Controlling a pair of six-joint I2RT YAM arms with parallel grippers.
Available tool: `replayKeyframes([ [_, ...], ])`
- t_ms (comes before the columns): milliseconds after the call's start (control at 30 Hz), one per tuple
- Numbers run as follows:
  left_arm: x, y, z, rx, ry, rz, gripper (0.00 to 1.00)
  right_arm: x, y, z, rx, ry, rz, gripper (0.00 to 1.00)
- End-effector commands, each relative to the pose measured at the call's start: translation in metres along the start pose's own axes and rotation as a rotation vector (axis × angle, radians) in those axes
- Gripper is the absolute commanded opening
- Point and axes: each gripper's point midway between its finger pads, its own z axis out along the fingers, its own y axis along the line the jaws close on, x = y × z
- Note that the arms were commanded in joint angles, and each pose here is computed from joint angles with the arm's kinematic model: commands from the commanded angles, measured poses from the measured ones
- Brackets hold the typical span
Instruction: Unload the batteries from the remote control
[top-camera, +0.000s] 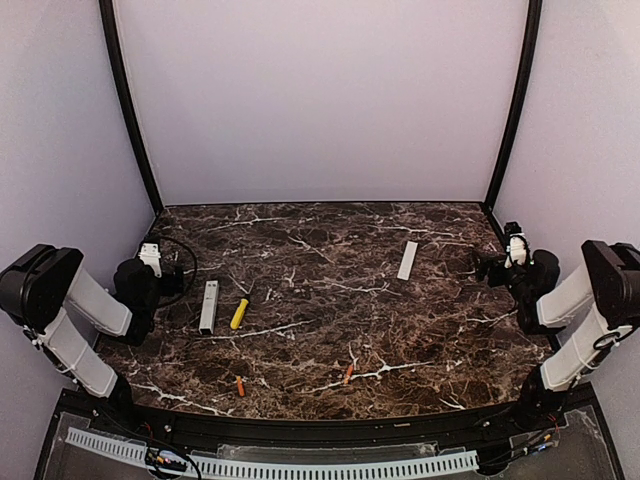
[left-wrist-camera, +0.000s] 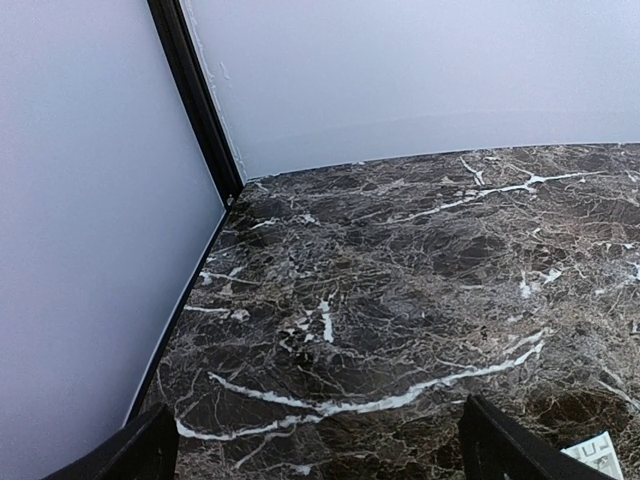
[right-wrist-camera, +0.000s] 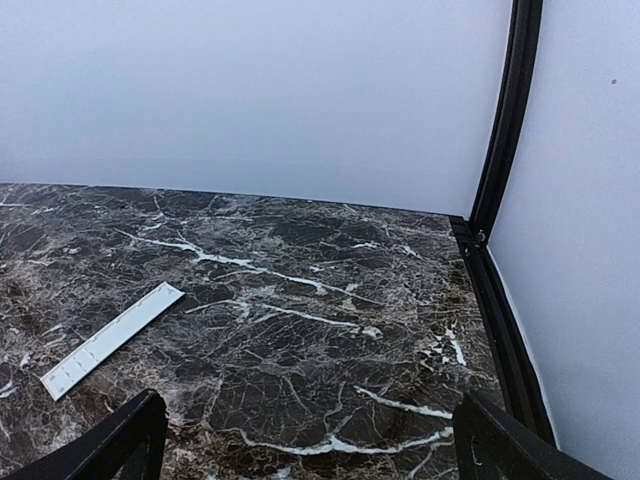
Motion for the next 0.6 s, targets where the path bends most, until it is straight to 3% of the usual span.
replayKeyframes([
  [0, -0.0026, 0.0015, 0.0009, -0.001, -0.009, -0.014, 0.99, -0.0061, -0.0041, -0.0001, 0.020, -0.026, 0.000, 0.99],
  [567, -0.0027, 0.0014, 0.0009, -0.001, -0.009, -0.013, 0.98, -0.0058, -0.0016, 0.0013, 0.019, -0.022, -0.011, 0.99],
])
